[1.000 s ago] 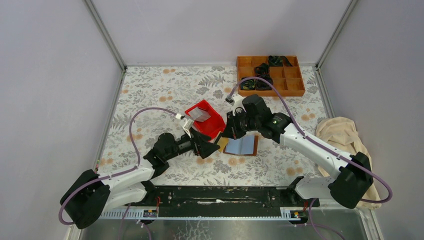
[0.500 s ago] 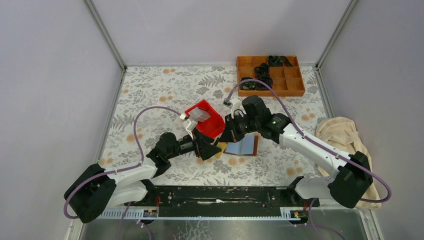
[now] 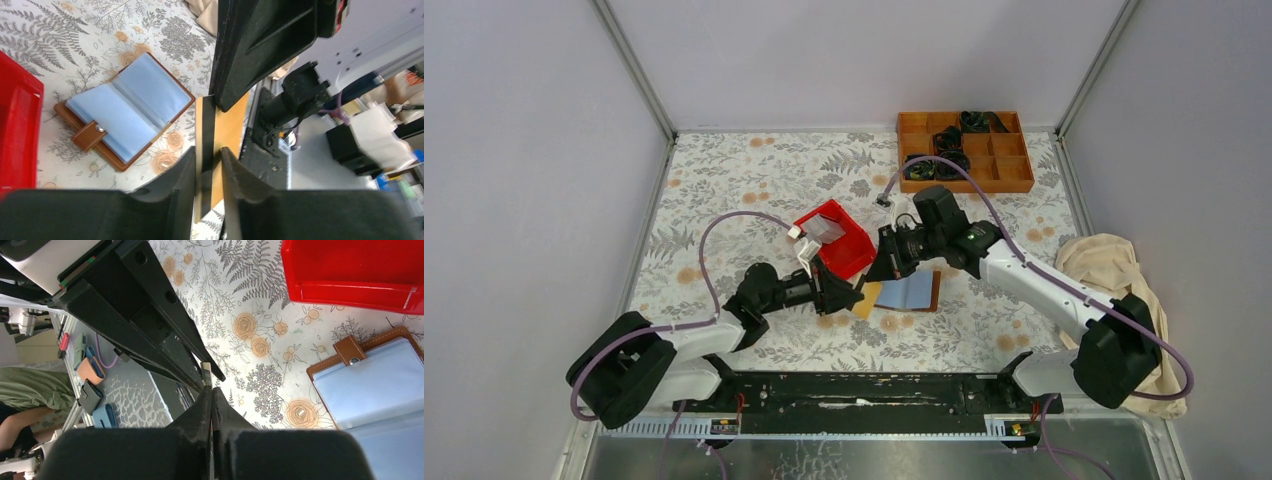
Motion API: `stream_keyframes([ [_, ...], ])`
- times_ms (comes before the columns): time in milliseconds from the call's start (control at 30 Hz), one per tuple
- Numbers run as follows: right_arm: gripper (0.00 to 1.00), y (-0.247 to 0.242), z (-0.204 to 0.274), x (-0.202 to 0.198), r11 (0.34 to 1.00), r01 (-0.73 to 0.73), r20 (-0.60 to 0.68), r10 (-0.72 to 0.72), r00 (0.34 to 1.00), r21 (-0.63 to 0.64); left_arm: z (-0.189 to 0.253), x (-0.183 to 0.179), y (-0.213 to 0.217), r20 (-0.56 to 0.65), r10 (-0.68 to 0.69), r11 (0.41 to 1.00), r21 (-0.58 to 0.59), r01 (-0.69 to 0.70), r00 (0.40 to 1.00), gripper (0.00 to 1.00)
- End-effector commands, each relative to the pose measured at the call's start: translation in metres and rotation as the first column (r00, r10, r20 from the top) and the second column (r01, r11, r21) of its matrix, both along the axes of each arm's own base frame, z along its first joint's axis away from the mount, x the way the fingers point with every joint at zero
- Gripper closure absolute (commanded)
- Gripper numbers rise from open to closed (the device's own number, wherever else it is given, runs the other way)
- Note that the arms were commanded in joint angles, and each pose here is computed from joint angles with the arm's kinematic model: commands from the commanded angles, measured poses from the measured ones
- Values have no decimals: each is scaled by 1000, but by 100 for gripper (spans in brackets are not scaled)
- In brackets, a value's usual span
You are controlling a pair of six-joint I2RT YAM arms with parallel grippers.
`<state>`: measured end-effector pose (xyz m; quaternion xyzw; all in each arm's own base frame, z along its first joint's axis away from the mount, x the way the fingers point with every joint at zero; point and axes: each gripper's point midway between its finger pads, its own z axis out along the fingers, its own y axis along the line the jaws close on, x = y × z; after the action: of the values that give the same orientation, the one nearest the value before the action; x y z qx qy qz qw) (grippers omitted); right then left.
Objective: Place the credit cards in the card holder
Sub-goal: Pick up the credit card from the storage box.
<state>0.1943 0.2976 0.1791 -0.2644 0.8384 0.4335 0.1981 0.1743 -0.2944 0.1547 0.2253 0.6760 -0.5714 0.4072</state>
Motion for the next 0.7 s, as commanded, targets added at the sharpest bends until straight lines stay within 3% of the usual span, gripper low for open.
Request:
stream_keyframes([
  [0, 100, 6, 8, 14, 998, -8, 6, 8, 1000, 61, 20, -8, -1, 49, -49, 995, -83, 53, 998, 81],
  [133, 100, 6, 3, 22, 997, -3, -11, 4, 1000, 71, 20, -8, -2, 35, -62, 993, -94, 65, 997, 100],
  [200, 96, 5, 1, 26, 997, 6, -14, -5, 1000, 75, 19, -8, -3, 27, -70, 993, -95, 73, 997, 100],
  [267, 74, 1, 3, 33, 997, 41, 6, -42, 999, 64, 18, -5, -3, 18, -66, 993, -96, 68, 998, 100],
  [433, 45, -16, 9, 52, 977, 209, 105, -211, 972, 28, 11, 18, 2, -55, 70, 993, -94, -75, 996, 100],
  [533, 40, -27, 7, 57, 952, 302, 143, -306, 941, 47, 7, 34, 4, -136, 160, 978, -111, -176, 978, 100],
  [667, 39, -40, -3, 59, 917, 392, 163, -399, 902, 73, 8, 42, 3, -231, 182, 958, -179, -225, 956, 100],
])
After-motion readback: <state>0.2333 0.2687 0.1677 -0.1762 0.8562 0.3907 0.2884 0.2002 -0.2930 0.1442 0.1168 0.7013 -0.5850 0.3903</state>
